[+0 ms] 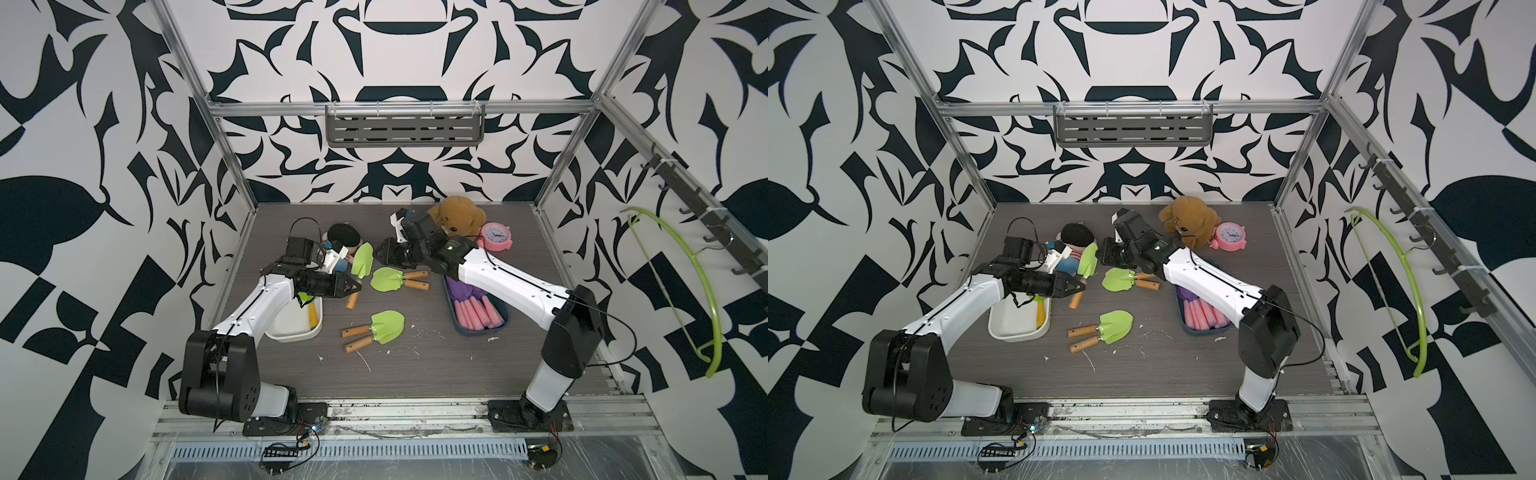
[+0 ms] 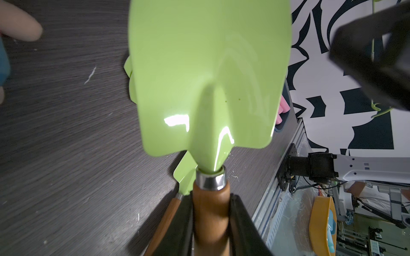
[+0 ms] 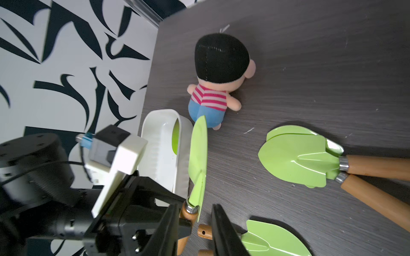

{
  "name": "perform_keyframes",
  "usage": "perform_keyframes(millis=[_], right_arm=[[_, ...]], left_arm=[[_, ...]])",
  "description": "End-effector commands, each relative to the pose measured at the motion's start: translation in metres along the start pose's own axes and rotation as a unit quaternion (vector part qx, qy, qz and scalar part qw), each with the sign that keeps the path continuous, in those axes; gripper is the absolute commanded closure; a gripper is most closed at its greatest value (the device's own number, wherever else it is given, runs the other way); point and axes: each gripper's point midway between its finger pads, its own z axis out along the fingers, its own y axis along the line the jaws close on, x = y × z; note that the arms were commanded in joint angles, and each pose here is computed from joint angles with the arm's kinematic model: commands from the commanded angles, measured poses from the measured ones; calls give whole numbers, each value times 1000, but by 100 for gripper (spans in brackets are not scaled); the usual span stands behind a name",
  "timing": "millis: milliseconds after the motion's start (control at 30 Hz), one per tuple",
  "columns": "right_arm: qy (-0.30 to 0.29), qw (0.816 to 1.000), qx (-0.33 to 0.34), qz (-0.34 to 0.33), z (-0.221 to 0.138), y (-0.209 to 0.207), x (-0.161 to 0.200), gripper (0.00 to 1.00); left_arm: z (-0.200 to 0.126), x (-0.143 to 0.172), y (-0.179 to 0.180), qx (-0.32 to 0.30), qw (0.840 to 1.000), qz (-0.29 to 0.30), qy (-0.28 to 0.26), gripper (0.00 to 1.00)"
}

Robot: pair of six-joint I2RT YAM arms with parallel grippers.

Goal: Sort the small shovels by color and place them into the storage box
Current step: Place the shovel in the storage box.

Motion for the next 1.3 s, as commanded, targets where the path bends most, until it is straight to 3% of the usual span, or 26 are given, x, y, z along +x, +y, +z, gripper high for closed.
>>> perform_keyframes(millis=[0,233,467,500,567,667,833,1267], right_arm=[[-8,1000,-14,2,-5,20,-10,70],[14,1000,-15,4,18,23,-7,72],[0,1000,-13,-15,18,31,-14,99],[-6,1000,-8,-21,16,30,-15,100],[-19,999,9,-39,8,27,-17,100],[-33,996,44,-69,-3,22,-16,100],[-39,992,74,-94,-11,21,-13,100],[-47,994,41,-94,-8,40,-13,100]], left_arm=[[-6,-2,-10,8,1000,28,-11,100],[-9,-1,-14,9,999,42,-12,100],[-4,10,-14,-17,996,88,15,100],[-5,10,-13,-19,996,88,16,94],[-6,7,-13,-23,996,90,14,75],[-7,2,-12,-33,996,87,12,64],[-4,-3,-14,-18,997,71,16,59],[10,4,-27,27,997,56,41,53]])
